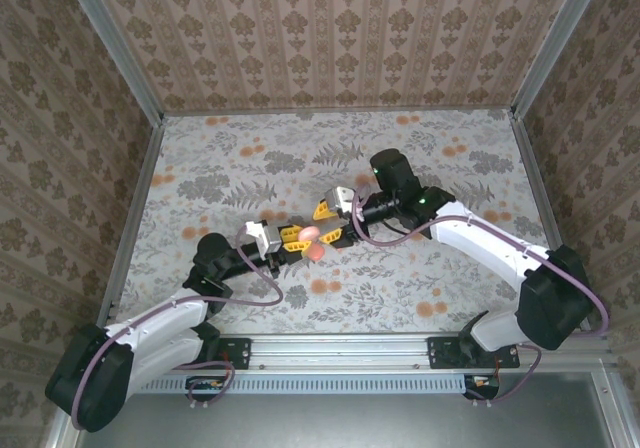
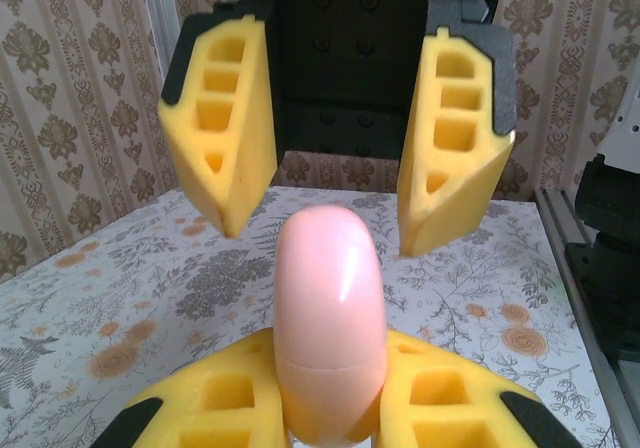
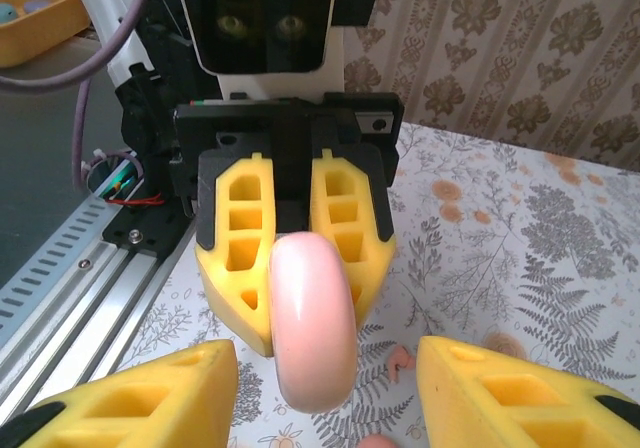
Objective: Insert the wireless bluetooth earbuds into the charging case
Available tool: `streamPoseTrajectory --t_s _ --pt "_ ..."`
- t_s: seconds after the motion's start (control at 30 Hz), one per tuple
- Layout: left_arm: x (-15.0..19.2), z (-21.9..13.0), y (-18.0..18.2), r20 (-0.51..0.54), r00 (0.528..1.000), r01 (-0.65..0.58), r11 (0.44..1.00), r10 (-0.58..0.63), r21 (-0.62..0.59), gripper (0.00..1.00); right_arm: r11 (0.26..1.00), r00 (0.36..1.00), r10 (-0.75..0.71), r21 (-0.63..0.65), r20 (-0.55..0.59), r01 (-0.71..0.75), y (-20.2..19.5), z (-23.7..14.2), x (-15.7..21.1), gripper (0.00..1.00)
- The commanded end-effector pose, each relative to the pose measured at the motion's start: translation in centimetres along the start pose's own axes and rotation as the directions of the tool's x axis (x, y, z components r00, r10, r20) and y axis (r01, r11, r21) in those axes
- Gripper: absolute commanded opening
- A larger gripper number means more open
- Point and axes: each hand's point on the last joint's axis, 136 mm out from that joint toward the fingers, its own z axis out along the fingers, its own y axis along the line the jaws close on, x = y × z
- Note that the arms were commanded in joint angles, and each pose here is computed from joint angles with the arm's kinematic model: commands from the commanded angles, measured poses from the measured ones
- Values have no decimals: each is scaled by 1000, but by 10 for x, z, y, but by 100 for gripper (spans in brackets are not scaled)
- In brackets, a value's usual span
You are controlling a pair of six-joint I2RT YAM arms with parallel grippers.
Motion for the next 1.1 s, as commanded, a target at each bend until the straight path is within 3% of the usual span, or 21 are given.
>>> streamPoseTrajectory --t_s 0.0,0.43,0.67,0.8,0.93,1.07 --pt "-17 3 -4 36 998 -57 998 56 27 6 999 1000 -26 -24 5 26 1 4 -6 51" --pt "-18 3 -5 34 998 -62 998 61 28 6 997 1000 -24 -71 8 24 4 13 -6 50" --pt "-18 3 -7 36 998 -62 997 61 35 6 996 1000 -17 -84 13 18 2 16 -6 44" --pt "-20 2 -7 40 997 -66 997 64 31 6 996 1000 -10 -94 3 10 3 17 -3 37" --pt "-21 2 -7 40 997 -68 997 67 25 6 995 1000 -9 -97 -3 9 3 17 -2 24" --pt "-19 2 -5 34 997 -66 998 65 18 7 996 1000 -7 -94 -14 6 3 17 0 21"
